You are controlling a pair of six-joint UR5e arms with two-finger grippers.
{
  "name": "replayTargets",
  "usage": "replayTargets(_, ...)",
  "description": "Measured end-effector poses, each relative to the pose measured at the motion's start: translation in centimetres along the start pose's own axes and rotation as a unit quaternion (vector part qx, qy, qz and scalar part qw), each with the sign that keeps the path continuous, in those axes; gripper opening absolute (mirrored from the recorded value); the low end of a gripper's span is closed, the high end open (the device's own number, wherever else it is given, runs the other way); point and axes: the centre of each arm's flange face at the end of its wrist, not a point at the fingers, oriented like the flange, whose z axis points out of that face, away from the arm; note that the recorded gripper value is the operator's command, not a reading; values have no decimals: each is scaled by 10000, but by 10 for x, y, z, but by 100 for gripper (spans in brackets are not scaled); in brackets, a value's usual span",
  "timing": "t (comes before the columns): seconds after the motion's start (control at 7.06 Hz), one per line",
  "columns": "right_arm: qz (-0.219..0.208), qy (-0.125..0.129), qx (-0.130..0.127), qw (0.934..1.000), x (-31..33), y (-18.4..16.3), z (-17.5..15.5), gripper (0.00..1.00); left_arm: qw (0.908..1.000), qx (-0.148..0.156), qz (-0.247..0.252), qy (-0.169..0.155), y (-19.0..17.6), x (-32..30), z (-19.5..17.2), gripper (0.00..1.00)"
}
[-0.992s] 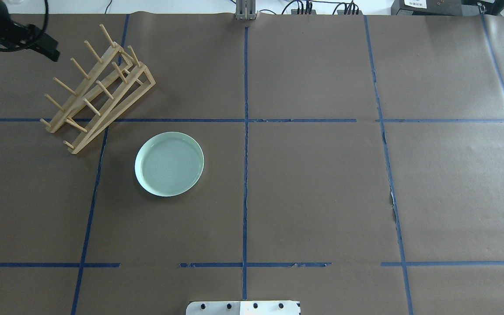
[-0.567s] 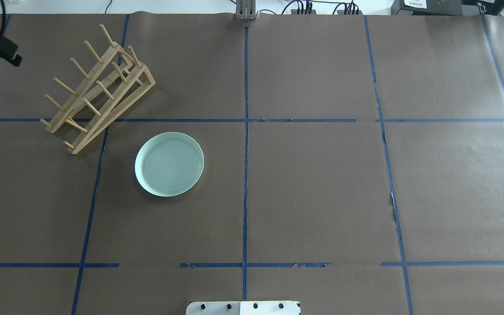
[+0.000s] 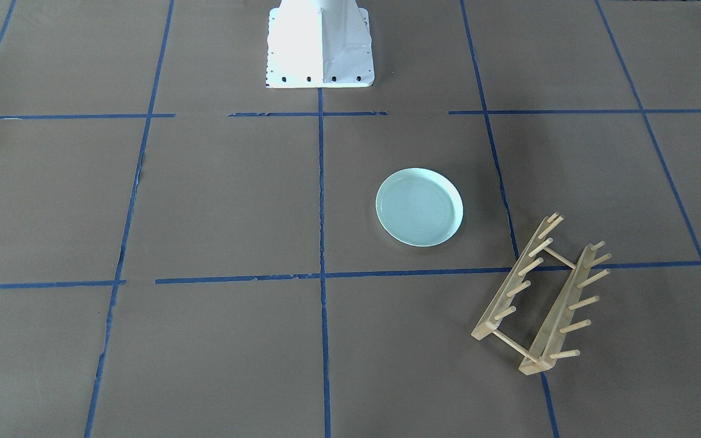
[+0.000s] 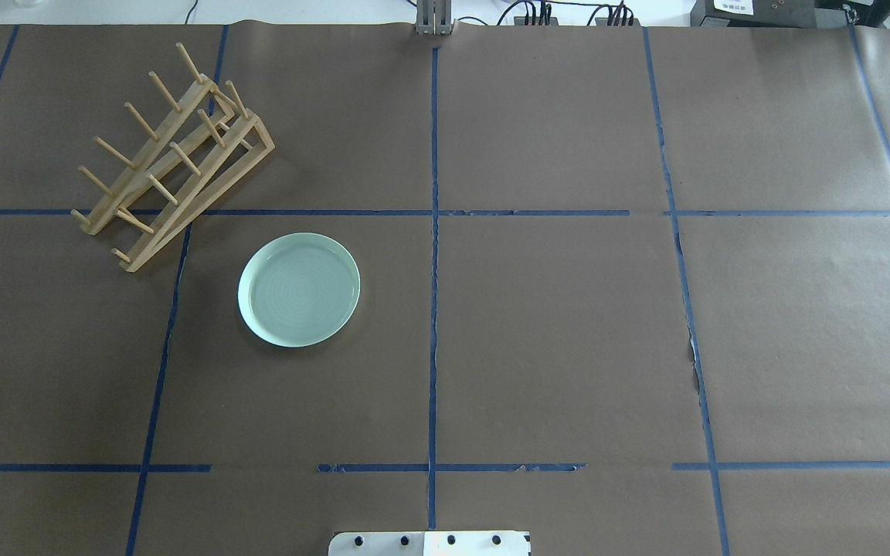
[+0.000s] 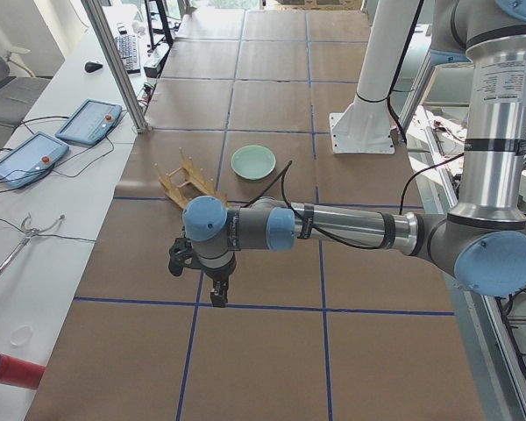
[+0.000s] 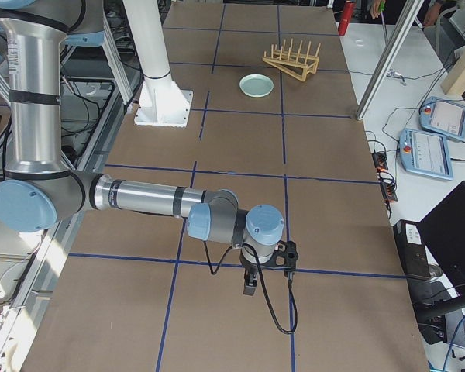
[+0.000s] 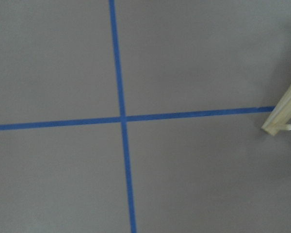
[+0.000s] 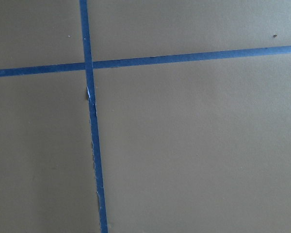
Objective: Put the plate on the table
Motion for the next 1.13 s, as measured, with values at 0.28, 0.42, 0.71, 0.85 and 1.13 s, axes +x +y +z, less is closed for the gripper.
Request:
replayTargets(0.28, 0, 0, 0, 10000, 0, 0, 0, 100, 10000, -56, -69, 21, 5, -10, 7, 100)
replayTargets(0.42, 0, 0, 0, 10000, 0, 0, 0, 100, 10000, -25, -46, 21, 4, -11, 8, 100)
replayTargets(0.71, 0, 0, 0, 10000, 0, 0, 0, 100, 10000, 46, 13, 15, 2, -13, 9, 100)
replayTargets(0.85, 0, 0, 0, 10000, 0, 0, 0, 100, 10000, 60, 25, 15, 2, -13, 10, 100)
replayTargets(1.13, 0, 0, 0, 10000, 0, 0, 0, 100, 10000, 66, 31, 11, 2, -13, 10, 100)
